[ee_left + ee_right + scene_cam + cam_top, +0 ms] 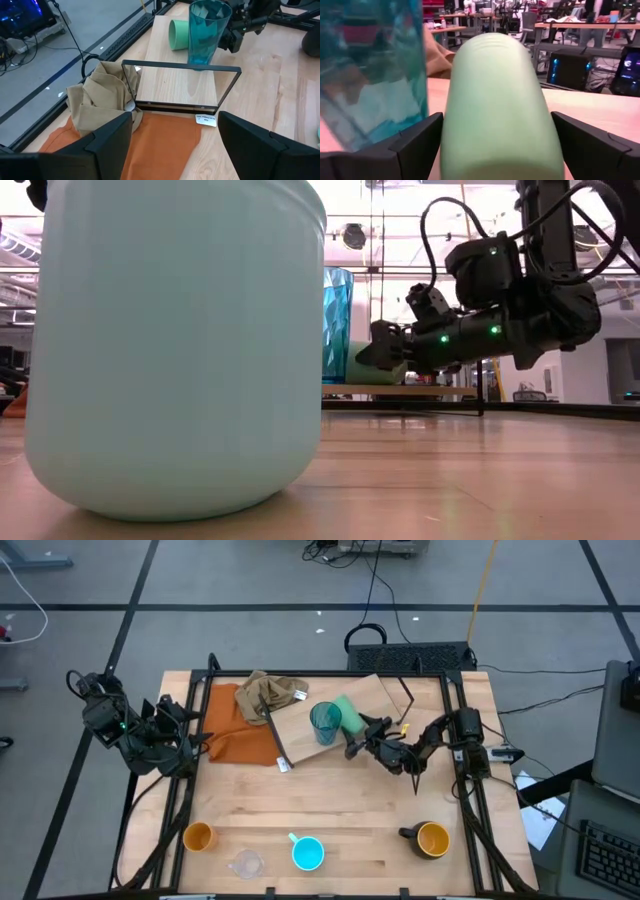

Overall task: Stack small to large cups/mugs on shelf
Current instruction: Put the green cup on the shelf

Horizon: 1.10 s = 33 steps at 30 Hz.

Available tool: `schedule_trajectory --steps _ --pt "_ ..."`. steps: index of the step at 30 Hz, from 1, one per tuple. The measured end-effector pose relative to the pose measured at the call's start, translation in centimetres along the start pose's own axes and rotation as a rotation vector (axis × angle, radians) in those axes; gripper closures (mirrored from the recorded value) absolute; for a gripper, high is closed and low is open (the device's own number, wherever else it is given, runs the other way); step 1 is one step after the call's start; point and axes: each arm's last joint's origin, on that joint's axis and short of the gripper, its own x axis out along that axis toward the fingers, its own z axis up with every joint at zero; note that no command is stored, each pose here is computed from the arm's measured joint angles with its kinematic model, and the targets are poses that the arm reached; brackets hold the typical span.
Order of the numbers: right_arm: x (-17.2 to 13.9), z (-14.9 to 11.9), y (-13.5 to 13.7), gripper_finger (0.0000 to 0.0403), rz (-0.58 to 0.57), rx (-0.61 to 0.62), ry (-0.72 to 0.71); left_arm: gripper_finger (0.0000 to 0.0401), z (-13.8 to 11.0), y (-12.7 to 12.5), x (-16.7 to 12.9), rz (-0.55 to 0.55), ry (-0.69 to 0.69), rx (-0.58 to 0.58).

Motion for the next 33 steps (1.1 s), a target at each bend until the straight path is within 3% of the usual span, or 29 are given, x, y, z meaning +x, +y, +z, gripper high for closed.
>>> schedule_trajectory --steps 8,15,24,33 --pt "0.1 0.2 -0.1 0.0055 -0.004 -0.014 -0.013 0.0105 0.0 0.0 0.0 -0.008 0.015 -0.003" --pt "0.1 0.2 -0.1 0.0100 -0.004 -0.015 -0.013 0.0105 0.0 0.0 0.0 -0.008 0.016 -0.003" --pt "0.0 0.4 -0.1 0.0100 -0.045 -0.054 -0.029 0.0105 0.0 0.0 0.0 -0.009 0.017 -0.002" --pt "-0.4 2.2 0.2 0.0100 -0.096 -0.119 -0.098 0.0105 0.0 0.0 0.0 -0.008 0.017 -0.002"
